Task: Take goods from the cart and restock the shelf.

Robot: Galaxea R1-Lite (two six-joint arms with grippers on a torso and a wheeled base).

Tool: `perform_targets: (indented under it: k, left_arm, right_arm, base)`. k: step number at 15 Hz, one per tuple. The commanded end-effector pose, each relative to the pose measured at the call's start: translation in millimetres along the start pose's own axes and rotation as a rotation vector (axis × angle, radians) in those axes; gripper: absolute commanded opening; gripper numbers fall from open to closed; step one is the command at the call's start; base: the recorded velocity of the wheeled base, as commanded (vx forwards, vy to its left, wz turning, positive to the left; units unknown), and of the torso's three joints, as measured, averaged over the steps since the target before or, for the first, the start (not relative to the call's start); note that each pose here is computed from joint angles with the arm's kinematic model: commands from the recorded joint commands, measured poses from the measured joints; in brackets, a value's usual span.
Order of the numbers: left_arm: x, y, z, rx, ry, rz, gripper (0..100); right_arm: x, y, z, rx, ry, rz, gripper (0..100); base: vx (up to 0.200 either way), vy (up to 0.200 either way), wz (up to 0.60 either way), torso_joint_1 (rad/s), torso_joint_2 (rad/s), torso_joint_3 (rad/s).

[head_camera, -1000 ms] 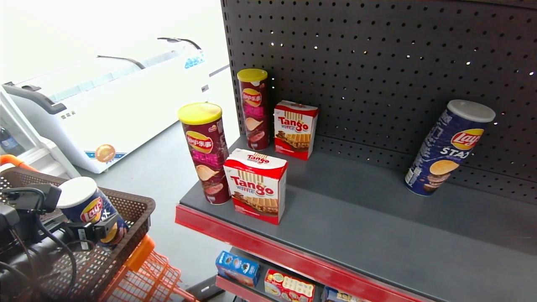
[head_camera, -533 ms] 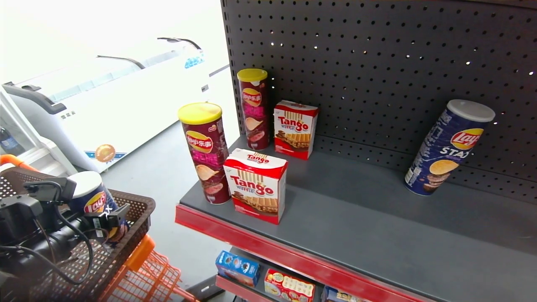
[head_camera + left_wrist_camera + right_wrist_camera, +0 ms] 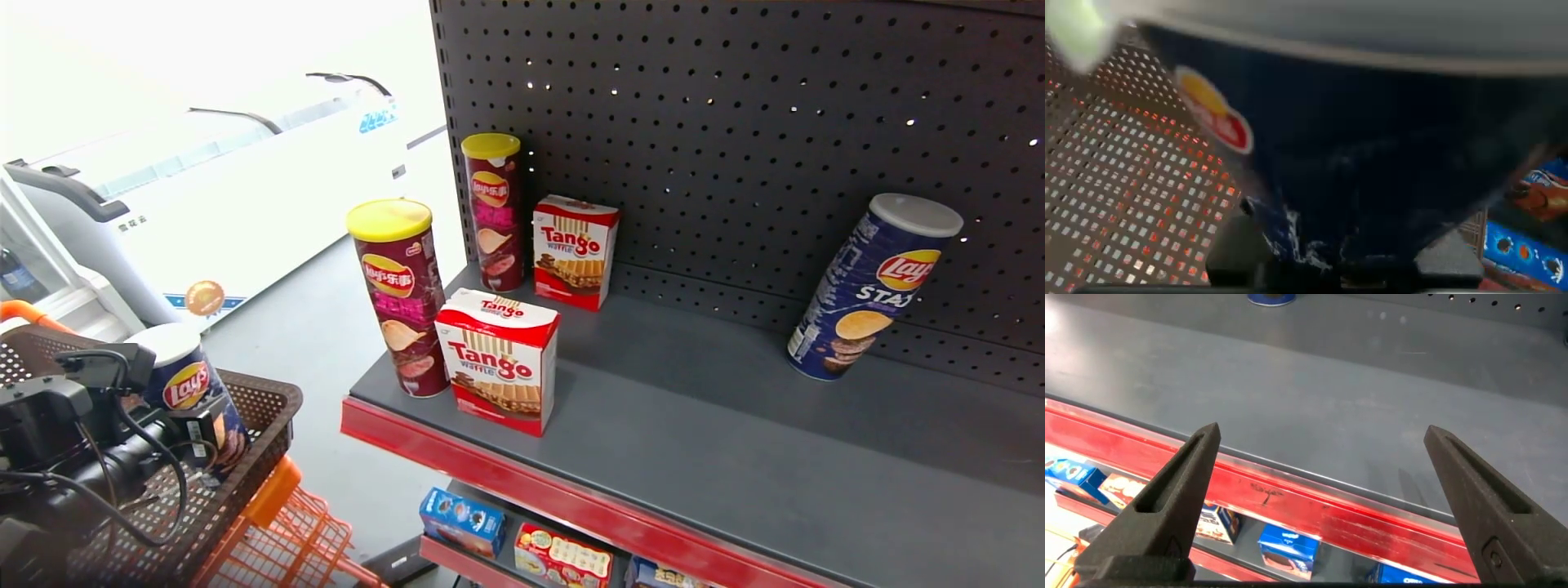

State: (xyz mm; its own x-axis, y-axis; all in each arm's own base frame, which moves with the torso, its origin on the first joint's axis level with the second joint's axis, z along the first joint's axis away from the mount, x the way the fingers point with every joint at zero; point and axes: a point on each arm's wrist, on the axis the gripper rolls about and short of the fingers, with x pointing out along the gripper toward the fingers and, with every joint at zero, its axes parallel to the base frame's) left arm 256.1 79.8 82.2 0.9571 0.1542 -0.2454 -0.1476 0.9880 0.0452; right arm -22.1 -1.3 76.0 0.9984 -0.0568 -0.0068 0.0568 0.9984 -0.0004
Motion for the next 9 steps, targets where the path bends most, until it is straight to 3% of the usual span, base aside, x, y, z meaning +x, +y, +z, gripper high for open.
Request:
perform_targets:
  k: [1, 3, 5, 7, 9]
  left_arm:
    - [-5, 0.5, 14.1, 0.013, -0.06, 0.005, 0]
    - [-15, 1.0, 39.2, 0.036, -0.16, 0.011, 0]
    - [-25, -4.6, 57.1, 0.051, -0.225, -0.007, 0]
    - [-35, -10.2, 73.5, 0.058, -0.257, -0.027, 0]
    - [-51, -18.1, 85.2, 0.06, -0.255, -0.063, 0]
  right_arm:
    - [0, 0, 0, 0.0, 0.001, 0.0, 100]
    - [0, 0, 0, 0.0, 0.001, 0.0, 100]
    - [0, 0, 0, 0.0, 0.001, 0.0, 100]
    - [0, 0, 0, 0.0, 0.001, 0.0, 100]
    - [0, 0, 0, 0.0, 0.001, 0.0, 100]
  base:
    - [0.0, 0.0, 0.0, 0.0, 0.0, 0.0]
    - [0.0, 0.0, 0.0, 0.0, 0.0, 0.0]
    - [0.0, 0.0, 0.0, 0.0, 0.0, 0.0]
    - [0.0, 0.0, 0.0, 0.0, 0.0, 0.0]
    - [0.0, 0.0, 0.0, 0.0, 0.0, 0.0]
